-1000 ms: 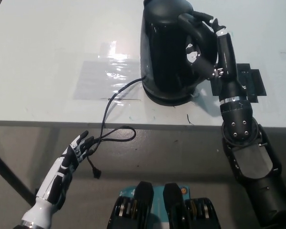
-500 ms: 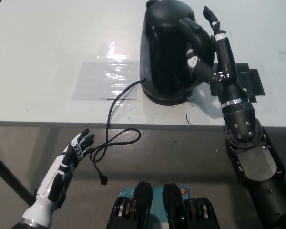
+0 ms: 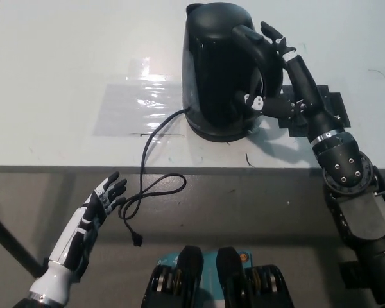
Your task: A kettle and its base are kept separately on the desk infront of the robot and the robot uses its right hand to lift the kettle by its handle and places it on its base to align it correctly.
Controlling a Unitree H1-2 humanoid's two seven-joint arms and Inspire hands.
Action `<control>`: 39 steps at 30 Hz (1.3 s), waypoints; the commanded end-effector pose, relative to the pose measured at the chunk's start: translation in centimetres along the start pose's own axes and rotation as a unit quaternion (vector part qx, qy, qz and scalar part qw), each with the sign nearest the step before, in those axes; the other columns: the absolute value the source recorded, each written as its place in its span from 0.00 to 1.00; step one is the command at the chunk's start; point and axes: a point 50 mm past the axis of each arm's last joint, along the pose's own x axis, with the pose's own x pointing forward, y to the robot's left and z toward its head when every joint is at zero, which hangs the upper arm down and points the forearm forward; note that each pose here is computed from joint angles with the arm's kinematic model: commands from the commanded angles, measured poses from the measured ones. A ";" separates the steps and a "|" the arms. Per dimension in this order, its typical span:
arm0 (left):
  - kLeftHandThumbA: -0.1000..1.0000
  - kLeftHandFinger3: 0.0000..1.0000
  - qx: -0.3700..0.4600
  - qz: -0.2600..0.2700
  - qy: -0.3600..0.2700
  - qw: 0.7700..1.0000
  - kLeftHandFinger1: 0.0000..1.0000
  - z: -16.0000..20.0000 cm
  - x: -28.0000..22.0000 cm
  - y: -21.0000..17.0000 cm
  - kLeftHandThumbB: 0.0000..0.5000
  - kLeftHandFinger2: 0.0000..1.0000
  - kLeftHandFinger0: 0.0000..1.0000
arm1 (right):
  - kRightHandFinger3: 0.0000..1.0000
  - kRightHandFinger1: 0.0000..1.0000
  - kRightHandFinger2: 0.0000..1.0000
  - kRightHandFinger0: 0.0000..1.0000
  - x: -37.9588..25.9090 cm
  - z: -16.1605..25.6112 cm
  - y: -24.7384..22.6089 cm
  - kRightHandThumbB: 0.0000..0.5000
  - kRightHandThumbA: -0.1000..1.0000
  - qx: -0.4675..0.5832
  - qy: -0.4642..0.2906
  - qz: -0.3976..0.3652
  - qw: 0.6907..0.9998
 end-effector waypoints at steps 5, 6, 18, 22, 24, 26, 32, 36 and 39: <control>1.00 1.00 0.006 -0.003 -0.026 1.000 1.00 1.1 0.4 0.7 0.15 1.00 1.00 | 1.00 1.00 1.00 1.00 0.5 1.7 -1.3 1.00 0.91 0.001 -0.030 0.017 0.999; 1.00 1.00 0.007 -0.003 -0.026 1.000 1.00 1.1 0.4 0.7 0.14 1.00 1.00 | 1.00 1.00 1.00 1.00 0.4 2.1 -1.6 1.00 0.91 0.009 -0.040 0.012 0.999; 1.00 1.00 0.011 -0.003 -0.024 1.000 1.00 1.0 0.2 0.7 0.11 1.00 1.00 | 1.00 1.00 1.00 1.00 -0.7 8.2 -6.7 1.00 0.93 0.026 -0.129 -0.075 0.988; 1.00 1.00 0.007 -0.003 -0.024 1.000 1.00 1.0 0.2 0.8 0.12 1.00 1.00 | 1.00 1.00 1.00 1.00 -1.1 8.2 -8.8 1.00 0.98 -0.016 -0.136 -0.144 0.980; 1.00 1.00 0.009 -0.005 -0.024 1.000 1.00 1.0 0.2 0.9 0.14 1.00 1.00 | 1.00 1.00 1.00 1.00 -1.4 8.3 -9.4 1.00 1.00 -0.045 -0.132 -0.167 0.976; 1.00 1.00 0.008 -0.006 -0.022 1.000 1.00 1.1 0.2 0.9 0.13 1.00 1.00 | 1.00 1.00 1.00 1.00 -1.6 8.2 -9.9 1.00 1.00 -0.054 -0.129 -0.181 0.973; 1.00 1.00 0.004 -0.003 -0.023 1.000 1.00 0.9 0.2 0.6 0.09 1.00 1.00 | 1.00 1.00 1.00 1.00 -3.6 9.3 -11.8 1.00 1.00 -0.084 -0.158 -0.228 0.957; 1.00 1.00 0.008 -0.001 -0.028 1.000 1.00 1.3 0.7 0.9 0.12 1.00 1.00 | 1.00 1.00 1.00 1.00 -8.2 13.1 -11.8 1.00 1.00 -0.096 -0.230 -0.252 0.935; 1.00 1.00 0.010 -0.002 -0.029 1.000 1.00 1.3 0.9 1.3 0.14 1.00 1.00 | 1.00 1.00 1.00 1.00 -13.1 13.6 -10.5 0.99 1.00 -0.094 -0.252 -0.242 0.932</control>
